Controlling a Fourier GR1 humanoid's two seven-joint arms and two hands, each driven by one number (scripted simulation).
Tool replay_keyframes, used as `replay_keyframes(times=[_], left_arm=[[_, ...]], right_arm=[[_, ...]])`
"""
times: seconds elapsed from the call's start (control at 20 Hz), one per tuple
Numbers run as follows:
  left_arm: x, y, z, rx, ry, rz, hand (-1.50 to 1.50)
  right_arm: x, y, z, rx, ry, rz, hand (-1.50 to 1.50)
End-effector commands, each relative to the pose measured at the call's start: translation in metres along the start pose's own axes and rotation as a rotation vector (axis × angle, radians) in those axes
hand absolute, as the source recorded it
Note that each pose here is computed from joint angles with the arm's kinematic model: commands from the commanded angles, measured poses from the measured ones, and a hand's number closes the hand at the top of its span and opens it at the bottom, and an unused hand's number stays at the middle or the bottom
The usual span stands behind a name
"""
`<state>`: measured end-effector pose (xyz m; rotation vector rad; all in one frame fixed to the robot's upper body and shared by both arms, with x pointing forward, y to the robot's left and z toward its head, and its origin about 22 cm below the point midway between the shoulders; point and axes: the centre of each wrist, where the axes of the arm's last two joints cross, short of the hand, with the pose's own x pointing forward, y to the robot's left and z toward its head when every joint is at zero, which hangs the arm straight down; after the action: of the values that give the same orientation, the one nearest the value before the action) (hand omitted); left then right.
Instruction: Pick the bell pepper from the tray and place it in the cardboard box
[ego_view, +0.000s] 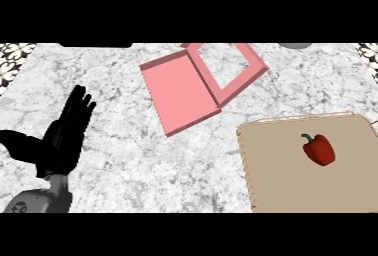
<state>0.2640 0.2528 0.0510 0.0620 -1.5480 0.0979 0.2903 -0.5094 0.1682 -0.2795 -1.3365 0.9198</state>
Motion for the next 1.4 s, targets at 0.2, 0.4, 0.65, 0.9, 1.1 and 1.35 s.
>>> replay_keyframes(times=[0.2, 0.4, 0.65, 0.9, 1.1, 1.35], left_arm=[[-0.014, -0.003, 0.015, 0.014, 0.006, 0.002, 0.0], [0.011, -0.005, 0.005, 0.009, 0.015, 0.0, 0.0], [-0.001, 0.005, 0.001, 0.017, 0.001, -0.012, 0.0], [0.0, 0.009, 0.024, -0.008, 0.007, -0.004, 0.0], [0.018, 0.002, 0.001, 0.024, 0.006, -0.005, 0.0], [0.005, 0.024, -0.008, 0.006, 0.004, -0.006, 0.0]], right_arm=[[0.026, 0.026, -0.03, 0.095, -0.059, -0.018, -1.5], [0.035, 0.044, -0.035, 0.097, 0.004, 0.023, -1.5], [0.026, 0.061, -0.038, 0.126, 0.016, -0.034, -1.5], [0.019, 0.076, -0.042, 0.131, 0.05, -0.018, -1.5], [0.02, 0.084, -0.046, 0.083, 0.051, -0.019, -1.5], [0.024, 0.094, -0.065, 0.103, 0.069, -0.006, -1.5]])
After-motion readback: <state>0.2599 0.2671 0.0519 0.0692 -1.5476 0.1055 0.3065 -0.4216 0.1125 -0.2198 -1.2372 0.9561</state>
